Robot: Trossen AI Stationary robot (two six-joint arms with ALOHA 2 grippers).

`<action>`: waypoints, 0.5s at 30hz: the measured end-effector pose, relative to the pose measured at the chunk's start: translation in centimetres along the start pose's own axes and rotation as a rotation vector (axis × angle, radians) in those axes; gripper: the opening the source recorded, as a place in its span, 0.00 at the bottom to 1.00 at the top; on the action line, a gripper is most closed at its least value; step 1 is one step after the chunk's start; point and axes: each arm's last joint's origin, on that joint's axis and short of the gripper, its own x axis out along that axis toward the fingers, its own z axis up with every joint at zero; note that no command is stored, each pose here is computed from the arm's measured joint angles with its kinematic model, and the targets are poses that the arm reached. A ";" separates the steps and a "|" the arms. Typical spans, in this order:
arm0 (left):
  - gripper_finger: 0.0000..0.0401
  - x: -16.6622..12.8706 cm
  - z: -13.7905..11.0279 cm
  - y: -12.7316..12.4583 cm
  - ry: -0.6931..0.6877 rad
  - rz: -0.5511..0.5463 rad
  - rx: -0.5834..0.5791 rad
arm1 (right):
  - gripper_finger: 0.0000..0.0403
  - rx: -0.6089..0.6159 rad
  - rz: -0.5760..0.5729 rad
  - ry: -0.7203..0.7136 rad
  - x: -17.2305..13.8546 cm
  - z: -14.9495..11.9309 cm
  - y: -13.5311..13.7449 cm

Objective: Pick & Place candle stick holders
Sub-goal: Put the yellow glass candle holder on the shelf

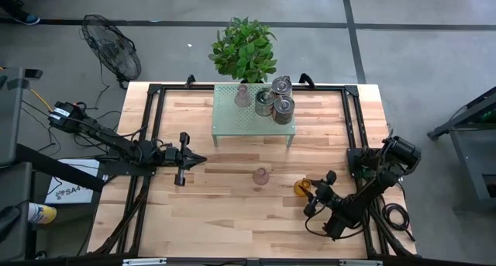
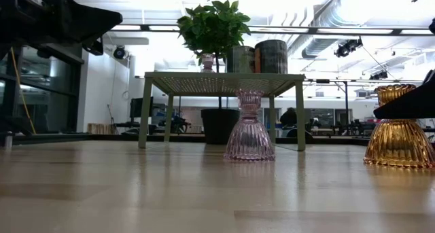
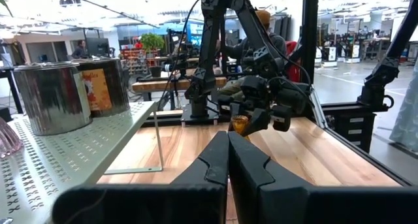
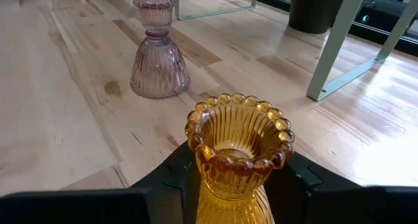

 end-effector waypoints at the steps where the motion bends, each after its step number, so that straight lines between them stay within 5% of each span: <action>1: 0.00 0.0 0.0 0.0 -0.001 0.001 -0.004 | 0.30 0.001 0.000 0.000 0.0 0.0 0.0; 15: 0.00 3.1 3.2 -0.7 0.115 0.001 -0.053 | 0.31 -0.051 0.025 0.097 -0.3 2.3 0.8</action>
